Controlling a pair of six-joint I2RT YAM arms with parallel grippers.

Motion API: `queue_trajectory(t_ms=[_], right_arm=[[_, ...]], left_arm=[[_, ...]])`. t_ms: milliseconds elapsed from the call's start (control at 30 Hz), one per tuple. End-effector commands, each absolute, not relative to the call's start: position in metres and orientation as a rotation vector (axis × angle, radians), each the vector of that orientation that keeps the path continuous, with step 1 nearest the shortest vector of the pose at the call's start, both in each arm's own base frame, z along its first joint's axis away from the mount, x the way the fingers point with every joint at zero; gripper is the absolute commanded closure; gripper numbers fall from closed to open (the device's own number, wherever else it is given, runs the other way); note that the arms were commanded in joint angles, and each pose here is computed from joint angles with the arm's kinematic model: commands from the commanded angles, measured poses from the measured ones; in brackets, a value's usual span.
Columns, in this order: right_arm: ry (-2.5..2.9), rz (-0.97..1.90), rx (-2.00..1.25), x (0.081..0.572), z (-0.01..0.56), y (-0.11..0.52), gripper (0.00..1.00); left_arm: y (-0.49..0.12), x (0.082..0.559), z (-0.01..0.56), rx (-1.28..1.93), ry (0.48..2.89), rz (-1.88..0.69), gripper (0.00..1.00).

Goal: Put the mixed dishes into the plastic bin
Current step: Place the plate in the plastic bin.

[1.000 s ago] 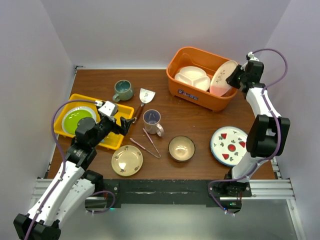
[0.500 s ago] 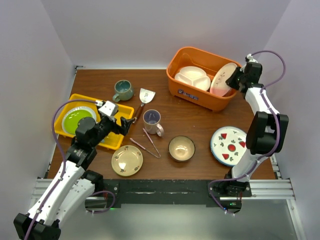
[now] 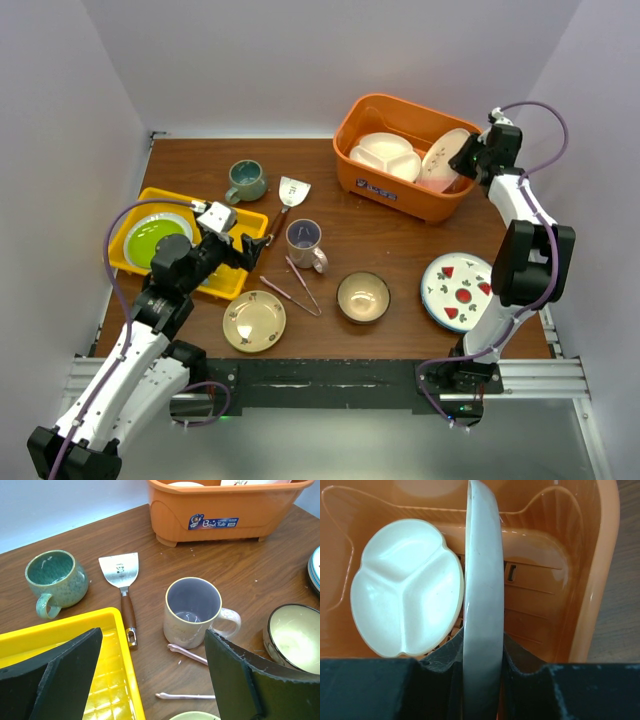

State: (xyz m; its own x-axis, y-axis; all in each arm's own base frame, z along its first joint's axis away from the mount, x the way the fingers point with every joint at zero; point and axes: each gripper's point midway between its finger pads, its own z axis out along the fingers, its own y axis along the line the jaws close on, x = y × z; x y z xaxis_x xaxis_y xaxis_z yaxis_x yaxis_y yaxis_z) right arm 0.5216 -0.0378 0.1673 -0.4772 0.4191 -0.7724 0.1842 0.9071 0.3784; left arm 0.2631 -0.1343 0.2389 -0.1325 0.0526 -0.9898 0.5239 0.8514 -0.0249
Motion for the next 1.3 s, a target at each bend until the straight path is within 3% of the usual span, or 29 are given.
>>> queue_trajectory(t_ms=[0, 1267], right_arm=[[1.981, 0.309, 0.395, 0.54, 0.19, -0.04, 0.74], [2.025, 0.313, 0.359, 0.54, 0.175, -0.038, 0.62]], left_arm=[[-0.137, 0.265, 0.25, 0.455, 1.62, -0.438, 0.11], [-0.136, 0.265, 0.248, 0.451, 1.626, -0.436, 0.11]])
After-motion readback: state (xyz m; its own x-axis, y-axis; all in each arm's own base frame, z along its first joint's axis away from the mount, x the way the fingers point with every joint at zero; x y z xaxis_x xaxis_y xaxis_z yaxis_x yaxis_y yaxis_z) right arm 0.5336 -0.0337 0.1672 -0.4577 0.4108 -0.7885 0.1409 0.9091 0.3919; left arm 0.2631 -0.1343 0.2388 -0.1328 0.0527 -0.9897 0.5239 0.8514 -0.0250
